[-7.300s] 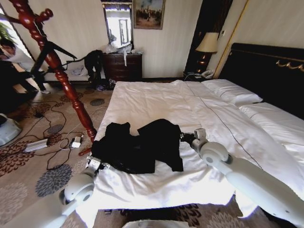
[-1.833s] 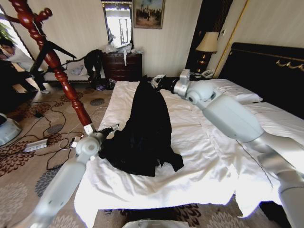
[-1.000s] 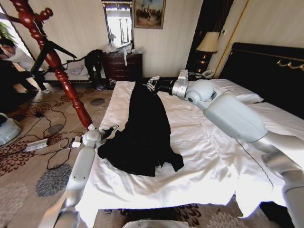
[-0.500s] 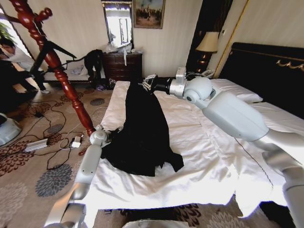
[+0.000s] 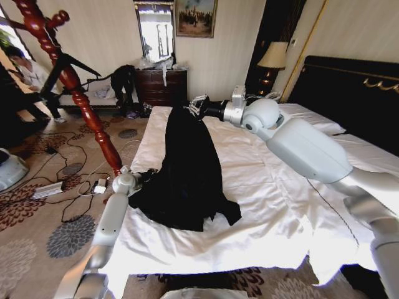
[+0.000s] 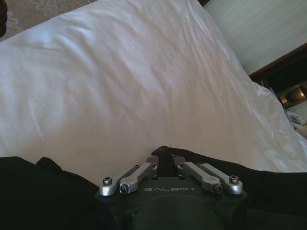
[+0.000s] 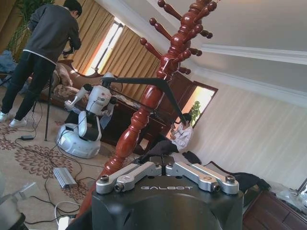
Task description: Pick up the clothes from the bed and hang them on the clothes hanger.
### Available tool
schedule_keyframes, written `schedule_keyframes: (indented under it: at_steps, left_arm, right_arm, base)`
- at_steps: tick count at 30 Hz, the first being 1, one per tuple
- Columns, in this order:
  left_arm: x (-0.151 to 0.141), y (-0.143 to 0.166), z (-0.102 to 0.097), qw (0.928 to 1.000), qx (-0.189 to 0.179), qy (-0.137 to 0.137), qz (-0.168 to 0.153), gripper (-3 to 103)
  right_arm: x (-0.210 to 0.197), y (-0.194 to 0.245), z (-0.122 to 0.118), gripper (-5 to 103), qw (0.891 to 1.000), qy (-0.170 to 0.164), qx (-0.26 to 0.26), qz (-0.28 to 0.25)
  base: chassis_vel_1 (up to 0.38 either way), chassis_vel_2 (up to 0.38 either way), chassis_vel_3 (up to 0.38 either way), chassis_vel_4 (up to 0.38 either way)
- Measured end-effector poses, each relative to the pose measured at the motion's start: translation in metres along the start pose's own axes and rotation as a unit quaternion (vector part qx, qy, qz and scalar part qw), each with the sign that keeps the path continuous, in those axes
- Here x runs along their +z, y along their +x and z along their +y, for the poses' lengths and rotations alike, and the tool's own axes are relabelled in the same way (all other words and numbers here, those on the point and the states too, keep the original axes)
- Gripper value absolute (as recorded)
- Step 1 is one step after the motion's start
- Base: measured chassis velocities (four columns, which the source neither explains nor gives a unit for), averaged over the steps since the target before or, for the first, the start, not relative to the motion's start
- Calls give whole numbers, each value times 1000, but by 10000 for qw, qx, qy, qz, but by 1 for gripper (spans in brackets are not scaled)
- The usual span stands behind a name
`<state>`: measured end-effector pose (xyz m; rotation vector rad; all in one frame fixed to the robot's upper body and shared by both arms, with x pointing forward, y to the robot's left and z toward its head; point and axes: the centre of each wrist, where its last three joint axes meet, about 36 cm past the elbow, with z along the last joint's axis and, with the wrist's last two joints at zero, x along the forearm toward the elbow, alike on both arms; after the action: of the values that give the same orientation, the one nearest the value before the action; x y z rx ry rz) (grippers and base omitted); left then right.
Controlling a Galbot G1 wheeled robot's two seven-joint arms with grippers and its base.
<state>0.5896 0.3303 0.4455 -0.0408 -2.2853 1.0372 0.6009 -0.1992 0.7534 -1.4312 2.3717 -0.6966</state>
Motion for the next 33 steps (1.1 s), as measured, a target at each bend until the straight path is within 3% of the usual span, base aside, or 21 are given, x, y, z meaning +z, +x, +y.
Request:
schedule_keyframes:
  at_steps: [3, 6, 10, 11, 14, 15, 16, 19, 20, 24, 25, 27, 30, 31, 32, 33]
  left_arm:
    - [-1, 5, 2, 10000, 27, -41, -11, 3]
    - [-2, 8, 1, 9999, 53, -82, -55, 2]
    - [-8, 26, -11, 9986, 250, -249, -388, 1]
    - [-10, 34, -16, 9975, 321, -353, -514, 1]
    - [-20, 70, -46, 9876, 535, -1001, -1082, 1]
    - [-20, 70, -46, 9876, 535, -1001, -1082, 1]
    - [-23, 82, -57, 9817, 578, -1240, -1324, 1]
    - [-37, 133, -102, 9537, 850, -1939, -2135, 1]
    - [-37, 133, -102, 9537, 850, -1939, -2135, 1]
    - [-60, 207, -148, 9052, 1068, -2839, -2976, 1]
    - [-60, 207, -148, 9052, 1068, -2839, -2976, 1]
    - [-66, 238, -163, 8841, 1150, -3208, -3197, 1]
    - [-76, 281, -186, 8509, 1273, -3687, -3519, 1]
    - [-76, 281, -186, 8509, 1273, -3687, -3519, 1]
    - [-82, 298, -192, 8410, 1311, -3790, -3633, 1]
    - [-88, 307, -195, 8368, 1303, -3830, -3690, 1]
  right_arm:
    - [-1, 0, -3, 0, 10000, 6, 29, -15]
    - [-1, 0, -4, 0, 10000, 5, 47, -16]
    - [3, 4, -8, 0, 9997, 1, 227, 37]
    - [5, 7, -9, 0, 9994, -8, 338, 98]
    - [6, 20, -13, 0, 9959, -110, 825, 346]
    - [6, 20, -13, 0, 9959, -110, 825, 346]
    - [4, 24, -14, 0, 9941, -190, 984, 415]
    - [-9, 38, -12, 0, 9856, -573, 1499, 534]
    - [-9, 38, -12, 0, 9856, -573, 1499, 534]
    - [-45, 50, -4, 0, 9635, -1177, 2371, 395]
    - [-45, 50, -4, 0, 9635, -1177, 2371, 395]
    - [-63, 57, -4, 0, 9546, -1244, 2701, 195]
    - [-88, 76, -11, 0, 9458, -1039, 3075, -76]
    - [-88, 76, -11, 0, 9458, -1039, 3075, -76]
    - [-94, 86, -15, 0, 9431, -921, 3192, -131]
    - [-96, 94, -19, 0, 9408, -813, 3288, -142]
  base:
    - [0, 0, 0, 0]
    - [0, 0, 0, 0]
    - [0, 0, 0, 0]
    - [0, 0, 0, 0]
    - [0, 0, 0, 0]
    - [0, 0, 0, 0]
    - [0, 0, 0, 0]
    - [0, 0, 0, 0]
    - [0, 0, 0, 0]
    - [0, 0, 0, 0]
    - [0, 0, 0, 0]
    - [0, 0, 0, 0]
    - [0, 0, 0, 0]
    - [0, 0, 0, 0]
    - [0, 0, 0, 0]
    - [0, 0, 0, 0]
